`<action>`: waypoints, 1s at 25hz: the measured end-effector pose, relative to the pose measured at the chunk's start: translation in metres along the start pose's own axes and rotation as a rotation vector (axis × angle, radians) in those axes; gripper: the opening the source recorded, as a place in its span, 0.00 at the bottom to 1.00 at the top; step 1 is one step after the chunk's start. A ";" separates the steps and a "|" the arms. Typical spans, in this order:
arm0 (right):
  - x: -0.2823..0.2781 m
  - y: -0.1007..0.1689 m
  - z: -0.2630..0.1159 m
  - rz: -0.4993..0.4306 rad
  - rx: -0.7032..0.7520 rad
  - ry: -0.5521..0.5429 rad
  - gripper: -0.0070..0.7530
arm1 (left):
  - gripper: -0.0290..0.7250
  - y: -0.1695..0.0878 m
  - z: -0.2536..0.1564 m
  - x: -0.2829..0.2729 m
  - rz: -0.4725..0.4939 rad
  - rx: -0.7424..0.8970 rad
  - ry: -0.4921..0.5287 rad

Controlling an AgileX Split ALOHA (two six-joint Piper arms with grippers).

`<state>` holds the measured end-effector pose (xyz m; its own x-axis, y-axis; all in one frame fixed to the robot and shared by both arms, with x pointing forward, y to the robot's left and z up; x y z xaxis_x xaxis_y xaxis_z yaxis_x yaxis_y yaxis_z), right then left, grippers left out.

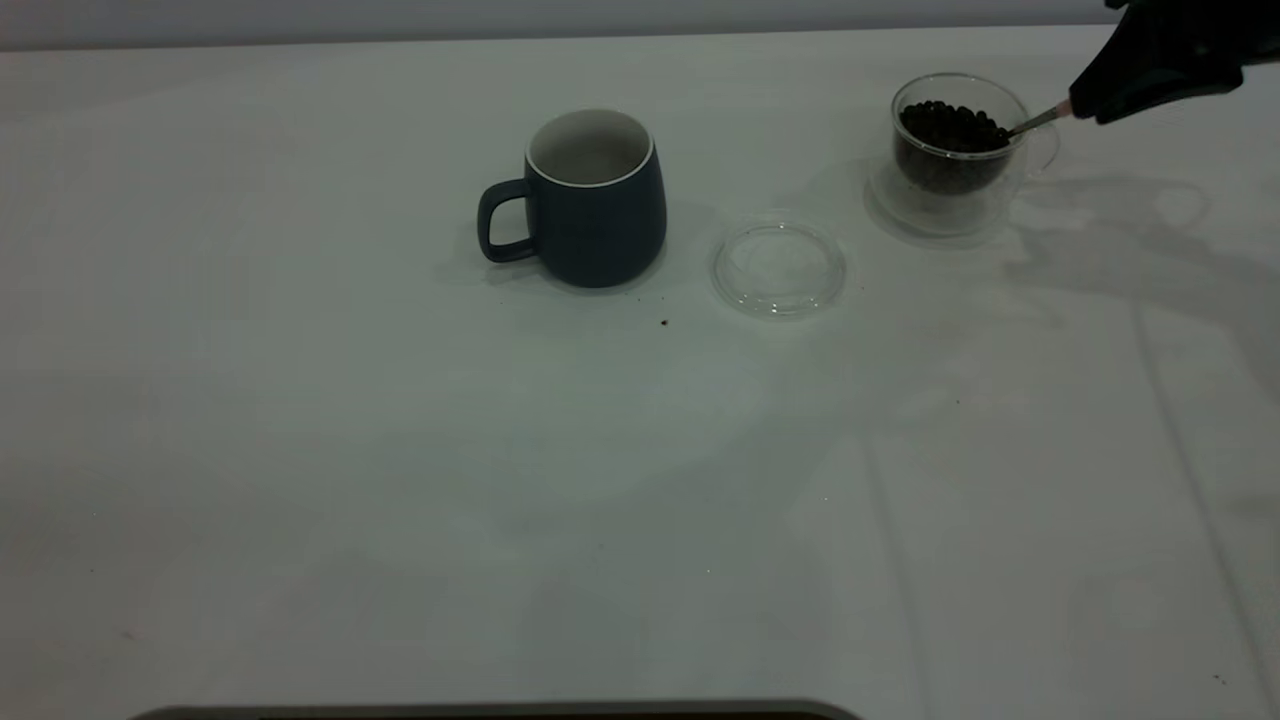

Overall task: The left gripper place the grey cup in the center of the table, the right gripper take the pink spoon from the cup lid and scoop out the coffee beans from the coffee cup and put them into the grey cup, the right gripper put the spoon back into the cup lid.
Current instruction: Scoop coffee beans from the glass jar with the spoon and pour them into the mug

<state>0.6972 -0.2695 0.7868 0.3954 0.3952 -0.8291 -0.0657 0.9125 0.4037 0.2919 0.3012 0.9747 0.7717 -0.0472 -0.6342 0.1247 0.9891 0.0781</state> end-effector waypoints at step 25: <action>0.015 -0.033 -0.009 0.327 0.428 -0.042 0.14 | 0.79 0.000 0.000 0.000 0.000 0.002 0.000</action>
<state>0.6967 -0.2926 0.7576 0.4539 0.6387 -0.6214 0.1840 0.6151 0.7667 0.2919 0.3012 0.9747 0.7717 -0.0472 -0.6342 0.1262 0.9888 0.0799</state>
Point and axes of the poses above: a point on each arm's last joint axis where the gripper is mounted, x pointing out along that axis toward the gripper, y along the wrist's bending axis when the last joint is at zero, z = x × y, the point moved 9 cm from there along x, pointing out along that axis toward the gripper, and after that the axes turned 5 degrees about x, right-handed, at the moved point
